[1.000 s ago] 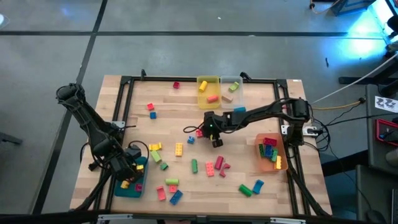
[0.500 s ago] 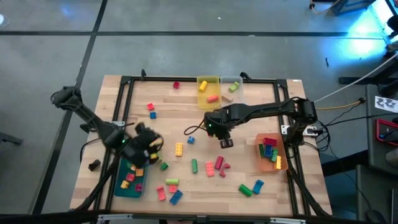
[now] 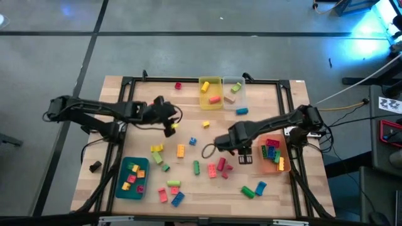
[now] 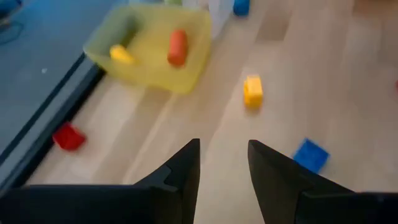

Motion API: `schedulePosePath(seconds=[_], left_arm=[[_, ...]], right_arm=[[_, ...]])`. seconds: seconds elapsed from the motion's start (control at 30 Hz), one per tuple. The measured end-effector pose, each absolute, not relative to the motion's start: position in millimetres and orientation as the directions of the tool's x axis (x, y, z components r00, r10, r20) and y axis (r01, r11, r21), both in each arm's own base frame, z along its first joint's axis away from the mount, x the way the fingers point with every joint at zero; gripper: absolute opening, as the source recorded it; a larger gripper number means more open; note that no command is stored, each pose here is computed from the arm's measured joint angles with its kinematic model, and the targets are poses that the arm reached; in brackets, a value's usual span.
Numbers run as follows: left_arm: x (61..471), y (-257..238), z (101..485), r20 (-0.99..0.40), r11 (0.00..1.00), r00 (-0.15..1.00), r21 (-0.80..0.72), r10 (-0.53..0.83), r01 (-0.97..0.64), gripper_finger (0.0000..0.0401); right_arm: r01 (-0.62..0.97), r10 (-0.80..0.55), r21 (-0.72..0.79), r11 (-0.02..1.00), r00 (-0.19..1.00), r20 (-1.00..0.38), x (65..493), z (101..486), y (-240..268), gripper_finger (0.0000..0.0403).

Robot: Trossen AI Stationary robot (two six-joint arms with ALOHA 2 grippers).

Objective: Sort blocks by size
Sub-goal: Put the orange rectangular game piece into the orange bin, then put the orange square game piece into the blue bin

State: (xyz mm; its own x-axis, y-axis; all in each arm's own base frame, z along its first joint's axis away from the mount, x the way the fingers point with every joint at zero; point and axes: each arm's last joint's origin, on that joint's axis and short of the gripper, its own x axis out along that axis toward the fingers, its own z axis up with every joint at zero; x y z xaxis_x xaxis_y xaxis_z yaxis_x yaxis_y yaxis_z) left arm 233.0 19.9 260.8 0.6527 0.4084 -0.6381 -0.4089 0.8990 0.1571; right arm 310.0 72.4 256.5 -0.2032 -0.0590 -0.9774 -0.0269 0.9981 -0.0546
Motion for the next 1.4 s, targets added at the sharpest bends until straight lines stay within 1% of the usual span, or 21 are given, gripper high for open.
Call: schedulePosePath(seconds=[0.07,0.13,0.2,0.37,0.43,0.5,0.7,0.87,1.03,1.23,1.4], left_arm=[[234.4,29.0,262.8,-0.627,0.904,0.670,0.141,0.398,-0.405,0.0116],[234.7,35.7,263.6,-0.625,0.911,0.682,0.124,0.379,-0.393,0.0113],[233.9,40.4,263.2,-0.633,0.914,0.680,0.118,0.370,-0.387,0.0110],[233.1,47.9,260.4,-0.649,0.909,0.660,0.123,0.378,-0.399,0.0104],[233.1,50.6,259.7,-0.651,0.907,0.655,0.135,0.384,-0.398,0.0102],[233.9,53.4,258.3,-0.654,0.907,0.649,0.148,0.389,-0.395,0.0100],[236.7,62.3,251.4,-0.680,0.907,0.626,0.143,0.381,-0.397,0.0100],[239.8,71.1,242.6,-0.708,0.895,0.587,0.148,0.393,-0.421,0.0100],[236.4,84.6,234.5,-0.747,0.852,0.522,0.111,0.412,-0.512,0.0100],[220.7,99.6,226.1,-0.822,0.764,0.393,0.078,0.413,-0.640,0.0100],[207.5,102.8,220.3,-0.881,0.691,0.281,0.070,0.382,-0.719,0.0100]], right_arm=[[-0.016,-0.112,-0.112,0.994,-0.255,-0.961,301.4,257.9,80.9,0.0152],[0.007,-0.149,-0.156,0.988,-0.243,-0.958,297.7,254.6,90.0,0.0152],[0.022,-0.165,-0.176,0.984,-0.262,-0.951,289.7,251.6,98.7,0.0152],[0.056,-0.209,-0.234,0.970,-0.292,-0.933,267.2,241.4,117.9,0.0148],[0.069,-0.234,-0.263,0.962,-0.283,-0.930,255.4,240.6,122.6,0.0145],[0.092,-0.247,-0.282,0.955,-0.285,-0.926,243.6,241.5,124.7,0.0146],[0.210,-0.256,-0.305,0.929,-0.230,-0.939,213.1,252.0,119.3,0.0150],[0.309,-0.268,-0.339,0.889,-0.249,-0.931,185.7,246.6,107.7,0.0151],[0.363,-0.283,-0.378,0.851,-0.289,-0.914,173.3,235.5,99.8,0.0167],[0.358,-0.286,-0.391,0.848,-0.311,-0.906,170.3,228.2,98.4,0.0189],[0.357,-0.291,-0.394,0.847,-0.309,-0.905,170.4,228.2,98.3,0.0194]])
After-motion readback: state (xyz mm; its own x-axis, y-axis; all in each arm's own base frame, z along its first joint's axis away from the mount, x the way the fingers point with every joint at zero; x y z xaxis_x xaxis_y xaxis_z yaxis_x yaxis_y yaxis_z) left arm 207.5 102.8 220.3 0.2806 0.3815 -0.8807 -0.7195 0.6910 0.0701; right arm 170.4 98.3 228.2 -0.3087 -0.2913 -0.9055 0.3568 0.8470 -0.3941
